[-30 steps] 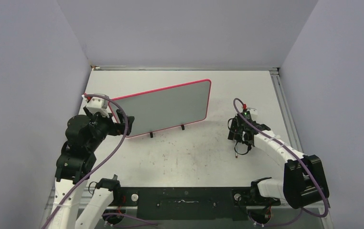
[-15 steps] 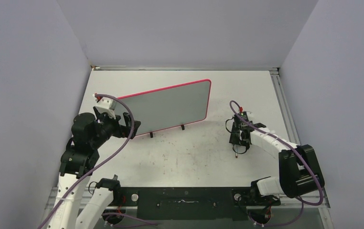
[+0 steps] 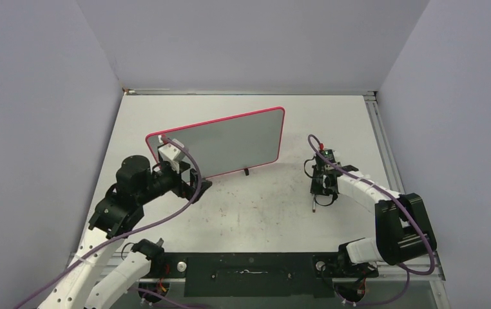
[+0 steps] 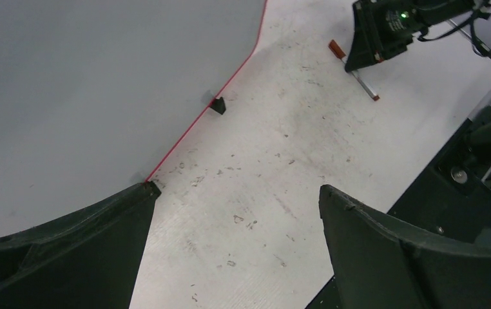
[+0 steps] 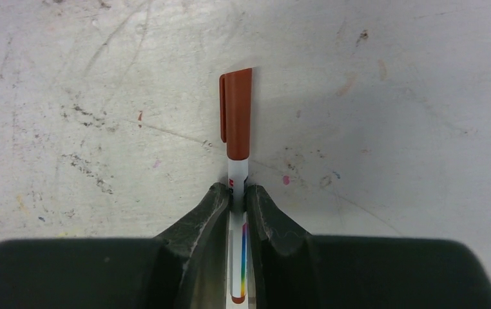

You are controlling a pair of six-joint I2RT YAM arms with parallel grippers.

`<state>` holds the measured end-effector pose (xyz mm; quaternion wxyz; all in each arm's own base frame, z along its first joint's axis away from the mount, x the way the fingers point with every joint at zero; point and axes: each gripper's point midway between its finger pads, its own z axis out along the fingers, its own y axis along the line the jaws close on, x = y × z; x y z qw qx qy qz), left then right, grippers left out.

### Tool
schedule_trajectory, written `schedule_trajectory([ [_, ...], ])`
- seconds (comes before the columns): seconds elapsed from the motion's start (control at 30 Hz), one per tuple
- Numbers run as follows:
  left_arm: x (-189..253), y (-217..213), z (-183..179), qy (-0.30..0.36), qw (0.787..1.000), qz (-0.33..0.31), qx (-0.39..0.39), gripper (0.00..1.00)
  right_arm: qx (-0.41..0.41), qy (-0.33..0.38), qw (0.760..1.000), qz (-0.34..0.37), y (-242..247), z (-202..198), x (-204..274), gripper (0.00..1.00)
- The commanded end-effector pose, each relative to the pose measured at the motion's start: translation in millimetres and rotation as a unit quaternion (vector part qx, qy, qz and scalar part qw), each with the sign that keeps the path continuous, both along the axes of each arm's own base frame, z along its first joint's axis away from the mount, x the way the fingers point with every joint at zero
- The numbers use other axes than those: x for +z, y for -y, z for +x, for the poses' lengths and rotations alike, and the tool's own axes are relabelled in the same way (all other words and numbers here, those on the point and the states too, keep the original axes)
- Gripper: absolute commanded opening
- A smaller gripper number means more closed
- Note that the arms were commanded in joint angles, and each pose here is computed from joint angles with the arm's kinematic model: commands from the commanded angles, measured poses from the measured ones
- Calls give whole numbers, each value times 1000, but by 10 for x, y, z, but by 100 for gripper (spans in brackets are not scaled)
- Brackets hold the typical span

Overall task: Write a sentence on the whiteboard
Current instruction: Open the whiteboard marker at the center of the board.

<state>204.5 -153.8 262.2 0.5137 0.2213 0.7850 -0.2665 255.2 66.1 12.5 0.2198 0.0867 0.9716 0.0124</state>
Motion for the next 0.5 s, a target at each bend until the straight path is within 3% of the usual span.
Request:
schedule_trajectory([
  [0.0,141,377,-120,61,993,-11,-103,100,66,8,996,63,-365,-41,212,5],
  [0.2,-61,775,-539,120,965,-6,-234,95,186,-18,972,143,-1019,-509,664,5],
  [0.37,-382,997,-785,142,947,50,-282,95,260,-89,933,234,-1243,-1101,912,5],
  [0.47,-476,1091,-847,154,939,84,-297,95,308,-119,890,316,-1443,-1417,1083,5],
])
